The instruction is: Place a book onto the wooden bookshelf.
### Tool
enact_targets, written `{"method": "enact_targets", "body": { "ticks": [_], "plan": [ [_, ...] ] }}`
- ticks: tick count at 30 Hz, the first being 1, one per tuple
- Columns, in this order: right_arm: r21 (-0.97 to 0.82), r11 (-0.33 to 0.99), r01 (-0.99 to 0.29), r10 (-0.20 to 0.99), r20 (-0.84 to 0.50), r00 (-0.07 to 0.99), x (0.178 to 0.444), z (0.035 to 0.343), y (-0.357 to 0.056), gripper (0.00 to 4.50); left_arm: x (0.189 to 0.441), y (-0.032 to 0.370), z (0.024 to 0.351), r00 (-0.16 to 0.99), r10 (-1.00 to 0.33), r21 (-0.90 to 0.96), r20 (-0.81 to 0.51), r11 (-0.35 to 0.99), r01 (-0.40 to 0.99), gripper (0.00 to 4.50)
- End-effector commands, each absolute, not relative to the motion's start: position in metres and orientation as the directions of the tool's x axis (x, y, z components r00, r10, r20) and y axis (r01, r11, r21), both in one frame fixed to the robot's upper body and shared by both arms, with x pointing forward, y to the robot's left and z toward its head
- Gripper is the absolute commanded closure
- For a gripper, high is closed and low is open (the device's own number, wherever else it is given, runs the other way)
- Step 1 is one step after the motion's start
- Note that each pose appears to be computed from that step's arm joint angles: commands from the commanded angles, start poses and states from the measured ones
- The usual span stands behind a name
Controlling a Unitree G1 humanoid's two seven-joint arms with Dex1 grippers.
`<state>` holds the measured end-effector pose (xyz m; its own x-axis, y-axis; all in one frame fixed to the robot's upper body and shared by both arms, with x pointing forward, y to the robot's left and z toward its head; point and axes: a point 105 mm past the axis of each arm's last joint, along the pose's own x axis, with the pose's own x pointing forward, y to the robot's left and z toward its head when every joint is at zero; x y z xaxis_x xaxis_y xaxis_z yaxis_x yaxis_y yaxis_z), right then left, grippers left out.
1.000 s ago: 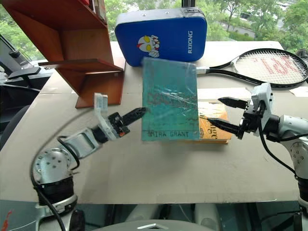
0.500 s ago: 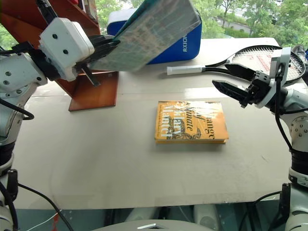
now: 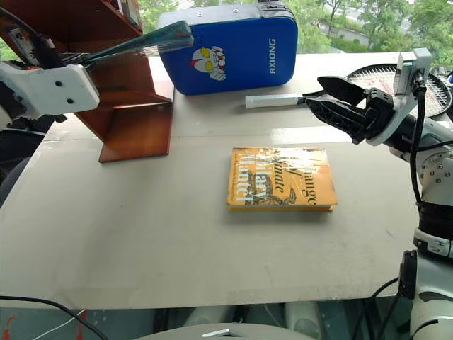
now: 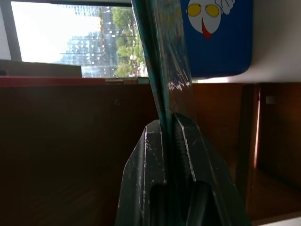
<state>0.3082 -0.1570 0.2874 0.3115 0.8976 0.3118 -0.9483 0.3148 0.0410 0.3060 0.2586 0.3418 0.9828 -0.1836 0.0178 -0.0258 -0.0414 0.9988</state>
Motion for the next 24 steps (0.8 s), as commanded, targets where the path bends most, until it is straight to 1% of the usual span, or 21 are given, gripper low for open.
{"method": "enact_targets", "body": {
  "ticks": [1,5,9,16,18,19,21,24],
  "plan": [
    [-0.007,0.261,-0.965,0.902,0.359,0.241,0.297,0.306,-0.152,0.0,0.292,0.272,0.361,0.988,-0.134,0.993,0.077,-0.079,-0.088,4.45],
    [-0.01,0.257,-0.966,0.896,0.376,0.234,0.298,0.309,-0.15,0.0,0.291,0.288,0.35,0.994,-0.104,0.995,0.023,-0.093,-0.033,4.45],
    [-0.013,0.265,-0.964,0.89,0.389,0.24,0.298,0.312,-0.15,0.0,0.289,0.295,0.342,0.994,-0.105,0.995,-0.021,-0.096,0.011,4.45],
    [-0.011,0.286,-0.958,0.883,0.391,0.259,0.299,0.31,-0.152,0.0,0.286,0.306,0.343,0.998,-0.063,0.996,-0.025,-0.087,0.019,4.45],
    [-0.012,0.29,-0.957,0.882,0.392,0.262,0.299,0.31,-0.152,0.0,0.285,0.31,0.343,0.999,-0.043,0.997,-0.025,-0.073,0.021,3.75],
    [-0.013,0.291,-0.957,0.882,0.392,0.263,0.299,0.31,-0.152,0.0,0.285,0.312,0.342,0.999,-0.034,0.998,-0.026,-0.064,0.024,3.69],
    [-0.014,0.293,-0.956,0.881,0.392,0.264,0.3,0.31,-0.153,0.0,0.284,0.314,0.342,1.0,-0.021,0.998,-0.023,-0.055,0.021,3.16],
    [-0.012,0.293,-0.956,0.881,0.393,0.264,0.3,0.31,-0.153,0.0,0.284,0.315,0.342,1.0,-0.014,1.0,0.002,-0.024,-0.003,2.23]
  ]
}}
